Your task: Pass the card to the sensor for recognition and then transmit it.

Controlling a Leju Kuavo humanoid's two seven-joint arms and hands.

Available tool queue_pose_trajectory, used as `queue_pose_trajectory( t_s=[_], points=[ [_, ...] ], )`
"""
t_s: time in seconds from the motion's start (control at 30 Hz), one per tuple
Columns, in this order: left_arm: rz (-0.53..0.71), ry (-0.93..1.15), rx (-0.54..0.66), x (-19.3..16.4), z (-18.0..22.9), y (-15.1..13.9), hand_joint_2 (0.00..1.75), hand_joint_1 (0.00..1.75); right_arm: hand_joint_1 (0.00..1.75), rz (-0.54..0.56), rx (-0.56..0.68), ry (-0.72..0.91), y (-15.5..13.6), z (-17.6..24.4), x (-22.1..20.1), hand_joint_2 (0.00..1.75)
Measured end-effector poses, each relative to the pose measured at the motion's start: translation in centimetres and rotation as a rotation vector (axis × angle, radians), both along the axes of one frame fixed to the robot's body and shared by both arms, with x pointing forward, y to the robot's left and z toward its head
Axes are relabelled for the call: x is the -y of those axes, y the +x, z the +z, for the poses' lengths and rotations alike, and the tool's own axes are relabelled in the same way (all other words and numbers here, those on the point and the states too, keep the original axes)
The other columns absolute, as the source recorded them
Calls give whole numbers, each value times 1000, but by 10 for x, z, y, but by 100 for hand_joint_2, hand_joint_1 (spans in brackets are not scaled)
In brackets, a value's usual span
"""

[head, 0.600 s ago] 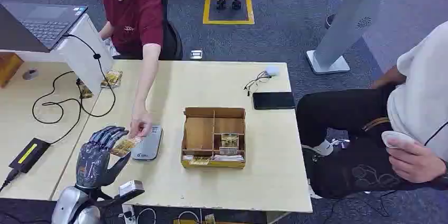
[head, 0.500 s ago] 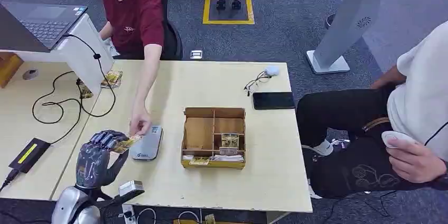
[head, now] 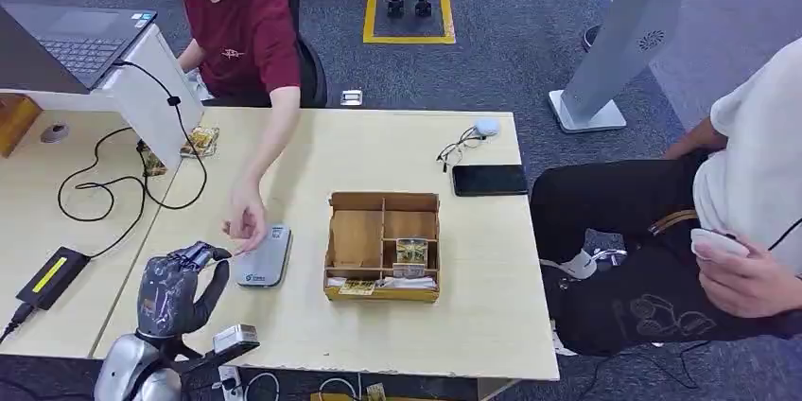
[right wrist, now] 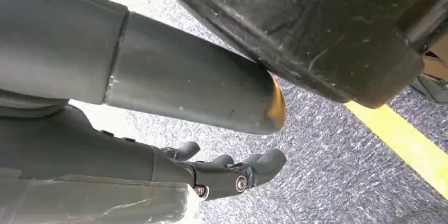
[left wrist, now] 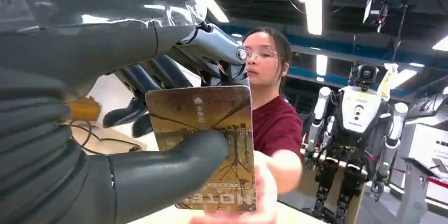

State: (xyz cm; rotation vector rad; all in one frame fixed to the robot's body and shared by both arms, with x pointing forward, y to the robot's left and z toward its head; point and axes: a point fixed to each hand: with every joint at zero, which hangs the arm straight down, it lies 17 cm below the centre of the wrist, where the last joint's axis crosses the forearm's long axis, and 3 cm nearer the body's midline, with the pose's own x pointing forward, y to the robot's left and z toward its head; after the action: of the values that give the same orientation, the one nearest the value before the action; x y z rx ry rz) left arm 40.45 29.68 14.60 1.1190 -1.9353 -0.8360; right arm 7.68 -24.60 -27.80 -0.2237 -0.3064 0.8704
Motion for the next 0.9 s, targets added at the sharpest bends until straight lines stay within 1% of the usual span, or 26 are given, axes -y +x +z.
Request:
queue_pose_trajectory(
  t_s=[0.2,0.3,0.33,0.37,0.47,0.5,0.57,0.67,0.77,0.9],
  points=[
    [1,-11,-1,0,0,0,175,175,0,4,0,0,0,0,0,0],
    [2,-51,2,-2,3,0,175,175,0,4,2,0,0,0,0,0],
    [0,-110,-31,-4,1,3,175,175,0,1,3,0,0,0,0,0],
    [-9,-188,-92,-5,-6,7,175,175,0,0,3,-1,0,0,0,0],
    [-88,-520,-359,9,-40,18,175,175,0,-5,8,-11,1,0,0,0],
    [-115,-591,-405,16,-44,19,175,175,0,-6,9,-13,1,1,0,0],
    [-141,-671,-446,24,-45,21,175,175,0,-7,10,-16,1,1,0,0],
    [-142,-794,-555,28,-57,26,175,175,0,-8,12,-22,2,1,0,0],
    [-130,-833,-591,29,-59,32,175,175,0,-11,15,-28,2,1,1,0],
    [-134,-843,-596,29,-57,38,175,175,0,-12,13,-29,2,1,0,0]
  ],
)
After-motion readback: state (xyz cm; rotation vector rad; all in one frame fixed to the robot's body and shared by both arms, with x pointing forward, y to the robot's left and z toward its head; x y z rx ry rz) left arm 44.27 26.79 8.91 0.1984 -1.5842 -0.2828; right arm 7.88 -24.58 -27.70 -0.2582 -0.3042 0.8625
